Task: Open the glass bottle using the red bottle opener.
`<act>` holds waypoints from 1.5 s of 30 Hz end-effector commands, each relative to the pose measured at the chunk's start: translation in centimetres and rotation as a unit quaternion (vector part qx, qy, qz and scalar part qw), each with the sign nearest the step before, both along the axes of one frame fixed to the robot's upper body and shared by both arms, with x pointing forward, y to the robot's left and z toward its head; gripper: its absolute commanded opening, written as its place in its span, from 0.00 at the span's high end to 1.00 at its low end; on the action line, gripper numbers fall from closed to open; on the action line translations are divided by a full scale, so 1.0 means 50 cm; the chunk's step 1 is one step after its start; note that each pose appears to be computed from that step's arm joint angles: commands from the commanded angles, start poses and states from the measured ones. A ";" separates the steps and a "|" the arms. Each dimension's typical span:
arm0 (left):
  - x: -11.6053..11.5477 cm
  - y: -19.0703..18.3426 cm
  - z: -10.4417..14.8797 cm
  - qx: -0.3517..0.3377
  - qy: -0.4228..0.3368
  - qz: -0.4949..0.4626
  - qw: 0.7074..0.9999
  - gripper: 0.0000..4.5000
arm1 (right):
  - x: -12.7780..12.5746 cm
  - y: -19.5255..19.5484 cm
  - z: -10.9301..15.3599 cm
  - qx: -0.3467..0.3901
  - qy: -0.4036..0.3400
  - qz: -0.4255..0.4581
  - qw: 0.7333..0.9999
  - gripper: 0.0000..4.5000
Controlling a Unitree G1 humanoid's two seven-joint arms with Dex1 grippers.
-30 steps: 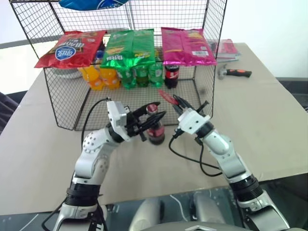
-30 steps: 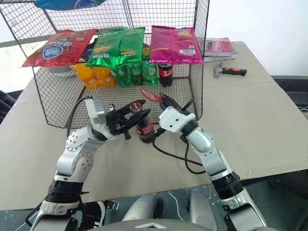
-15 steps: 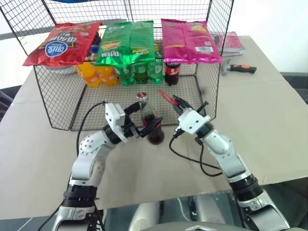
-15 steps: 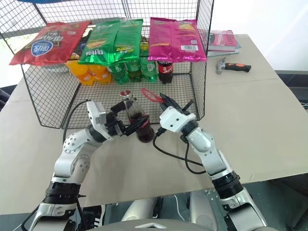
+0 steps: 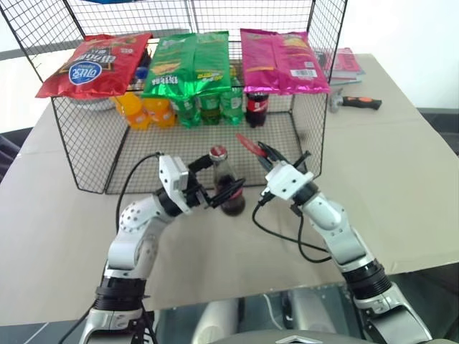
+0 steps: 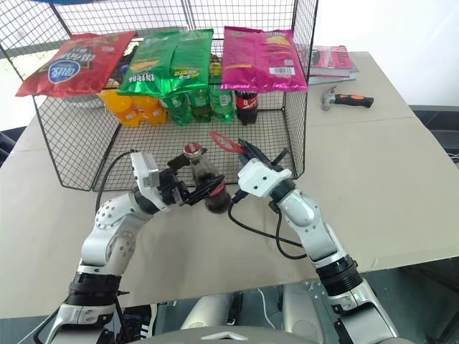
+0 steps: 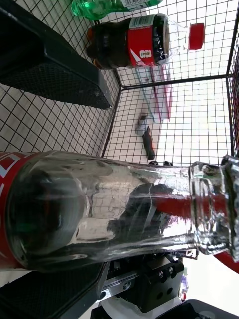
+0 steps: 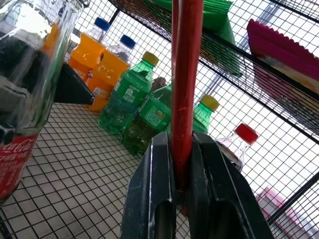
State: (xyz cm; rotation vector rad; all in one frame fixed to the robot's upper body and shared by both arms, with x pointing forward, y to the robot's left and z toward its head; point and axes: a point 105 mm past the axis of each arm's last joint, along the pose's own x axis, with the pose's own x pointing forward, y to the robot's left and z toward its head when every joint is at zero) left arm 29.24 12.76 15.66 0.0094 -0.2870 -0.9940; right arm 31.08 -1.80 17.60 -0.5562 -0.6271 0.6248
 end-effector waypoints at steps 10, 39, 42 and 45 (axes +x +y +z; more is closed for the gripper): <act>-0.028 -0.012 0.030 0.000 -0.030 -0.034 0.999 0.00 | 0.013 -0.034 0.030 0.021 -0.026 -0.021 0.999 1.00; -0.034 -0.020 0.045 0.021 -0.073 -0.046 0.996 0.00 | 0.020 -0.036 0.026 0.028 -0.016 -0.020 0.999 1.00; -0.034 -0.018 0.046 0.017 -0.074 -0.046 0.996 0.15 | 0.019 -0.035 0.026 0.028 -0.016 -0.021 0.999 1.00; -0.033 -0.017 0.047 0.017 -0.075 -0.043 0.996 0.32 | 0.019 -0.034 0.025 0.029 -0.015 -0.020 0.999 1.00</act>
